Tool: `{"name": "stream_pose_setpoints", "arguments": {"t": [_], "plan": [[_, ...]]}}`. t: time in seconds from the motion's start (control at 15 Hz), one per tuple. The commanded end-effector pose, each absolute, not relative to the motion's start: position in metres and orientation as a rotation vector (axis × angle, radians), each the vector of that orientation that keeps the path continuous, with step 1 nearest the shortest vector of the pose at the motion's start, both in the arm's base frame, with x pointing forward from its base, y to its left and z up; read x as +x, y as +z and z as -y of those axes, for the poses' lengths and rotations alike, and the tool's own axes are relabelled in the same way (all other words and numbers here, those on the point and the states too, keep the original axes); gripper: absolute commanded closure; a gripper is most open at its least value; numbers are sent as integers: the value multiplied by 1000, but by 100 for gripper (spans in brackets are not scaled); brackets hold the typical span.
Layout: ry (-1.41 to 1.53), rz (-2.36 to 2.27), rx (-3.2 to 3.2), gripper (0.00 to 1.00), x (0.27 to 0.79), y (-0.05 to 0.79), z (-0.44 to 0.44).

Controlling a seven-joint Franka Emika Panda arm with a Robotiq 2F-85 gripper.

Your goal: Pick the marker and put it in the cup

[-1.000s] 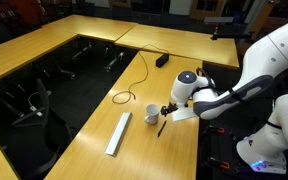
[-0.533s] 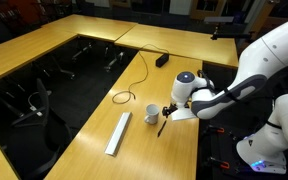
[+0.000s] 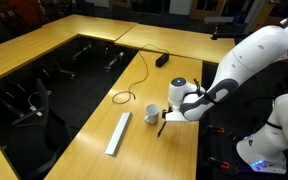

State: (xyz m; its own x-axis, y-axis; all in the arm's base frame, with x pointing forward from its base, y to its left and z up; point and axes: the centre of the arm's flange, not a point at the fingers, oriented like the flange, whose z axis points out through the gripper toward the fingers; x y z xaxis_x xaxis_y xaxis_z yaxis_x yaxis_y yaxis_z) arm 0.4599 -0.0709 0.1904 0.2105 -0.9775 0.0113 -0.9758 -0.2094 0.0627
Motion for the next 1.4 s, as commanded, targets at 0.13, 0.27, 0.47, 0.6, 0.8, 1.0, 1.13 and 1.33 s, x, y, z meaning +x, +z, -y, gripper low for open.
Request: {"name": "stream_pose_setpoints", "arguments": {"t": [0.13, 0.27, 0.47, 0.6, 0.8, 1.0, 1.13, 1.33], "plan": [[-29, 2036, 2299, 0, 497, 155, 68], [-31, 2070, 2260, 14, 506, 146, 69], [-40, 2079, 2245, 40, 511, 137, 69], [-39, 2091, 2237, 56, 510, 135, 70], [-30, 2103, 2243, 78, 510, 141, 68], [-15, 2086, 2265, 99, 507, 151, 64], [15, 2058, 2307, 99, 507, 169, 58], [105, 1990, 2350, 97, 511, 205, 48]]}}
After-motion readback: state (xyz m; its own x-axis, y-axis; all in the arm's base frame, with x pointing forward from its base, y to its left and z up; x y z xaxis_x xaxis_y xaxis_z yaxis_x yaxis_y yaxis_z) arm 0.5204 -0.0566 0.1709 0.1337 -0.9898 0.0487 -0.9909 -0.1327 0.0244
